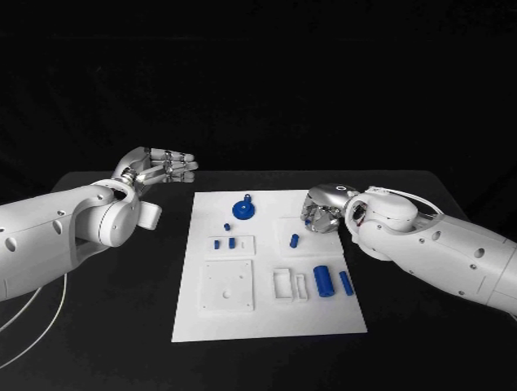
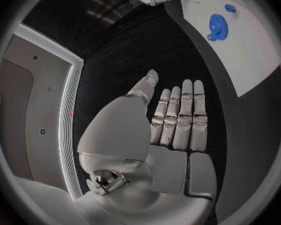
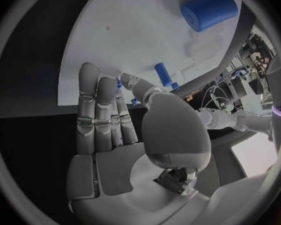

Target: Assemble the parts on the task board

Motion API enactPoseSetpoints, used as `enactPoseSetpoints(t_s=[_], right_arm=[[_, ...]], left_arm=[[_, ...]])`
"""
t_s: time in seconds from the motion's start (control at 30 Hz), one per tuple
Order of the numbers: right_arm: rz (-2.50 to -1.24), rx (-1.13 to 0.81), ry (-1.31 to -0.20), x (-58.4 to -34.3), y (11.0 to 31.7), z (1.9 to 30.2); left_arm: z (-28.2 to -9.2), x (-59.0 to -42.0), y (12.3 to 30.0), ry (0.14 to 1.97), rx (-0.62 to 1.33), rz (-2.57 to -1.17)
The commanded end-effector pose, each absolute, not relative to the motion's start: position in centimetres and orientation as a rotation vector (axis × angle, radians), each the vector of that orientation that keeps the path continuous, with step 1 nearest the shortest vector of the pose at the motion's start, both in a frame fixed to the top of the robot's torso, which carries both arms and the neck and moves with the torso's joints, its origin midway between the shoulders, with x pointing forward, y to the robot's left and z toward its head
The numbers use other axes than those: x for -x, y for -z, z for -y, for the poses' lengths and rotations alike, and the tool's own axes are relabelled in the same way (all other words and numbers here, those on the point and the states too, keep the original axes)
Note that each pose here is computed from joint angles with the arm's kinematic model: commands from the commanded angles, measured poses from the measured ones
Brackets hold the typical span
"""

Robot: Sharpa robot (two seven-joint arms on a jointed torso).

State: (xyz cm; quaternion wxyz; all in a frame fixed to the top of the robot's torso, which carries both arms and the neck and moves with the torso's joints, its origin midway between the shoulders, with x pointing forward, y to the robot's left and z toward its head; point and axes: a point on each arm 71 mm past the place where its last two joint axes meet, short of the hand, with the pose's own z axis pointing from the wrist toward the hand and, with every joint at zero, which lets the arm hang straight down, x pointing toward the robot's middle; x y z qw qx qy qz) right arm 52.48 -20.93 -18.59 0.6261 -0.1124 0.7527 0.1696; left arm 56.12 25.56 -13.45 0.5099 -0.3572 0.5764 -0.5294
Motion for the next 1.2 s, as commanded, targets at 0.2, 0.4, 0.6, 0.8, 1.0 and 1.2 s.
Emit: enactPoseSetpoints(t_s=[0.2,0.4,0.6,0.8,1.0,1.2], right_arm=[[-1.743,0.292,-0.373,-52.2,19.6,20.6],[-1.727,0.301,-0.340,-52.2,19.6,20.6],[-1.704,0.303,-0.297,-52.2,19.6,20.7],[-1.668,0.293,-0.286,-52.2,19.3,20.7],[-1.640,0.247,-0.318,-52.1,18.9,20.8],[-1.620,0.193,-0.365,-52.1,17.7,20.8]], left_arm=[[-25.4,-56.1,13.3,1.298,0.858,-1.385],[-25.4,-56.1,13.3,1.297,0.859,-1.386],[-25.4,-56.1,13.3,1.300,0.859,-1.390],[-25.6,-56.2,13.3,1.296,0.859,-1.386],[-25.8,-56.3,13.3,1.291,0.859,-1.380],[-25.9,-56.4,13.3,1.286,0.860,-1.376]])
